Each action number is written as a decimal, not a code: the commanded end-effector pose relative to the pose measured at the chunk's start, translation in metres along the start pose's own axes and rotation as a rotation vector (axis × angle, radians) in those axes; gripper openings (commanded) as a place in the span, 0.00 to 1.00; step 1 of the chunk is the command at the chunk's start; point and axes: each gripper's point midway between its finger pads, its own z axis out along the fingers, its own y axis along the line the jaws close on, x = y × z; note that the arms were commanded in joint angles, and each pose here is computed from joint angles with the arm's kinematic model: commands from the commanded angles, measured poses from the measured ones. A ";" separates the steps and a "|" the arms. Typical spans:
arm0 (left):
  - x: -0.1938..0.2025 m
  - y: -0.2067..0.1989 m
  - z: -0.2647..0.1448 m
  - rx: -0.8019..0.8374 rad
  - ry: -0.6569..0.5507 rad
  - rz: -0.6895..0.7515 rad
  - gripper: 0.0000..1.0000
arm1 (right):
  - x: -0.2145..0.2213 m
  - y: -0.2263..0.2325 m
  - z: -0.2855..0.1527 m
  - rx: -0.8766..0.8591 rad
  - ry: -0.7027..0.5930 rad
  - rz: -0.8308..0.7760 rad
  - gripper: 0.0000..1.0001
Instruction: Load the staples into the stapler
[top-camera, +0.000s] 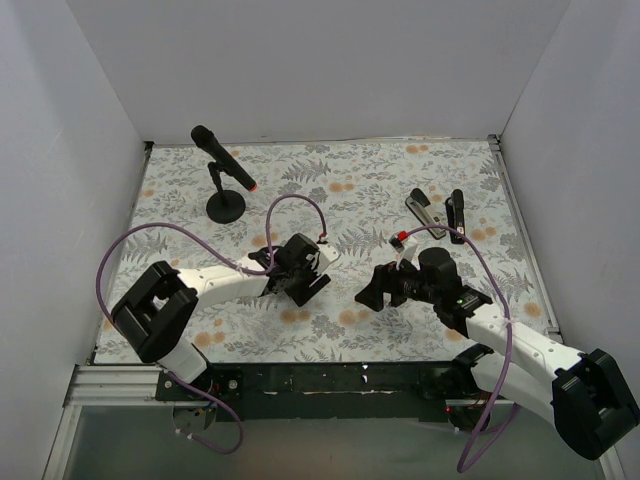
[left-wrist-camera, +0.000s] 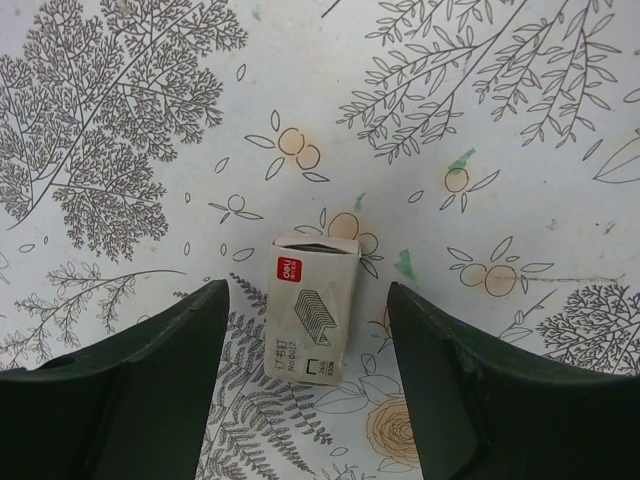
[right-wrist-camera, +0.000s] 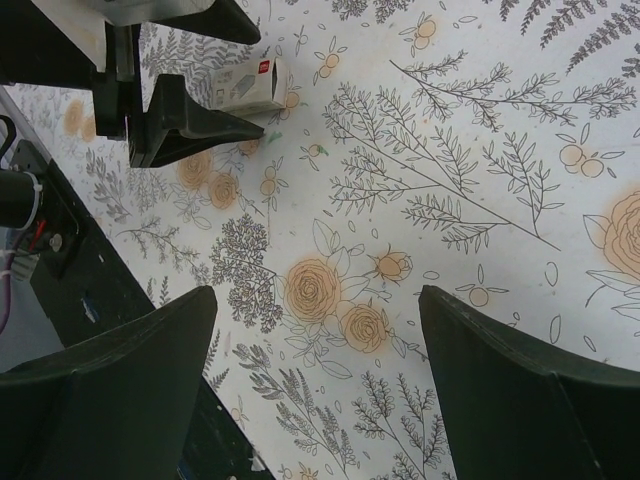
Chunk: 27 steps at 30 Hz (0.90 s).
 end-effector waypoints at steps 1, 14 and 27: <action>-0.005 -0.005 -0.004 0.046 -0.045 0.068 0.63 | -0.017 0.005 0.000 -0.010 -0.046 -0.057 0.90; 0.014 -0.007 -0.003 0.063 -0.048 0.077 0.52 | -0.018 0.009 0.003 -0.036 -0.055 -0.042 0.88; 0.011 -0.036 -0.008 0.236 -0.057 0.057 0.41 | -0.018 0.005 0.007 -0.021 -0.068 -0.013 0.87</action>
